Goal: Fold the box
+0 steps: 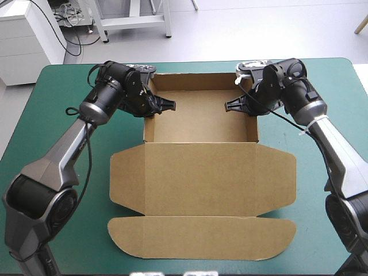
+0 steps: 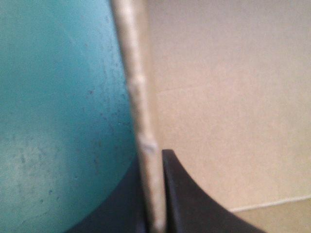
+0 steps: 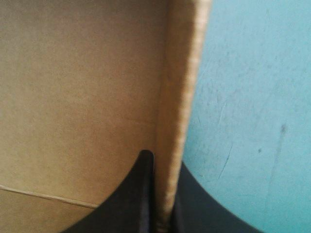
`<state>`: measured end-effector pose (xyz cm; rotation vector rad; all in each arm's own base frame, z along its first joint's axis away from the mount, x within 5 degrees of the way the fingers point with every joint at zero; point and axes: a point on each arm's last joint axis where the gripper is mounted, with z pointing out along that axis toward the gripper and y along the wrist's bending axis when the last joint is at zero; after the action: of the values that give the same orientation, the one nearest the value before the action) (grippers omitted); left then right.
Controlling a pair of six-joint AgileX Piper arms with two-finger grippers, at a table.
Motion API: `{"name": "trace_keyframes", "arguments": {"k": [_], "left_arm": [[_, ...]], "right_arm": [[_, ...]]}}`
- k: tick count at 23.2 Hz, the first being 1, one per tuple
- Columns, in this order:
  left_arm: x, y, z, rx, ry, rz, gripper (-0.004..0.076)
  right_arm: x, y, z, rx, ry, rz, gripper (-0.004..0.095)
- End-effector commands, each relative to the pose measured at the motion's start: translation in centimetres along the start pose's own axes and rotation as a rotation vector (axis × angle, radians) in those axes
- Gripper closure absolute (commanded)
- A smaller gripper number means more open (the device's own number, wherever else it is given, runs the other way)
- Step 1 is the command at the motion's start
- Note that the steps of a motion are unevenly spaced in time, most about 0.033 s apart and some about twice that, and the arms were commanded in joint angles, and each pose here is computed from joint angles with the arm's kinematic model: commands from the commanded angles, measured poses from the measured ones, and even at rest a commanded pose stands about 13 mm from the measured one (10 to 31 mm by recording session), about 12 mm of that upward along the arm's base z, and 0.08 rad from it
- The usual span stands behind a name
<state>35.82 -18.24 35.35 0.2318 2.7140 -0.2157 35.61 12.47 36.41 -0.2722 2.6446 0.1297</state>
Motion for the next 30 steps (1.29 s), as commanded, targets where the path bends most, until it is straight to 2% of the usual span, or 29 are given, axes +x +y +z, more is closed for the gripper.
{"name": "trace_keyframes", "arguments": {"k": [1,7,13,16,19,20,22,24,25,26,27,30], "left_arm": [[-0.5,-1.6,-1.0,0.103,-0.008,0.018,0.0731],[-0.5,-2.3,2.4,0.148,0.079,0.0,0.0731],[-0.6,-2.3,4.2,0.127,0.112,0.001,0.0731],[-0.6,-2.3,5.0,0.12,0.127,0.001,0.0731],[-0.5,-2.3,5.5,0.121,0.138,-0.001,0.0697],[-0.5,-2.3,5.5,0.119,0.14,-0.001,0.0668],[-0.5,-2.3,5.6,0.118,0.141,0.003,0.0552],[-0.6,-2.3,5.6,0.116,0.139,0.03,0.0356],[-0.6,-2.3,5.7,0.114,0.138,0.03,0.0234],[-0.6,-2.3,5.7,0.114,0.138,0.03,0.0192],[-0.6,-2.2,5.7,0.112,0.138,0.031,0.0139],[-0.6,-2.2,5.6,0.111,0.135,0.033,0.0132]], "right_arm": [[1.0,1.1,0.0,-0.095,0.014,-0.019,0.0924],[1.2,-0.6,2.8,-0.08,0.082,0.025,0.0924],[0.8,-3.0,3.1,-0.049,0.061,0.08,0.0924],[0.7,-3.1,3.1,-0.04,0.05,0.069,0.0924],[0.6,-3.1,3.1,-0.044,0.043,0.072,0.09],[0.6,-3.1,3.1,-0.044,0.043,0.07,0.0866],[0.7,-3.2,3.2,-0.046,0.055,0.049,0.0672],[0.8,-3.4,3.3,-0.038,0.067,0.052,0.0351],[0.8,-3.7,3.6,-0.038,0.082,0.06,0.0121],[0.9,-3.7,3.8,-0.038,0.091,0.061,0.0029],[0.9,-3.8,4.0,-0.032,0.103,0.066,-0.003],[0.9,-3.8,4.2,-0.027,0.107,0.07,-0.0018]]}}
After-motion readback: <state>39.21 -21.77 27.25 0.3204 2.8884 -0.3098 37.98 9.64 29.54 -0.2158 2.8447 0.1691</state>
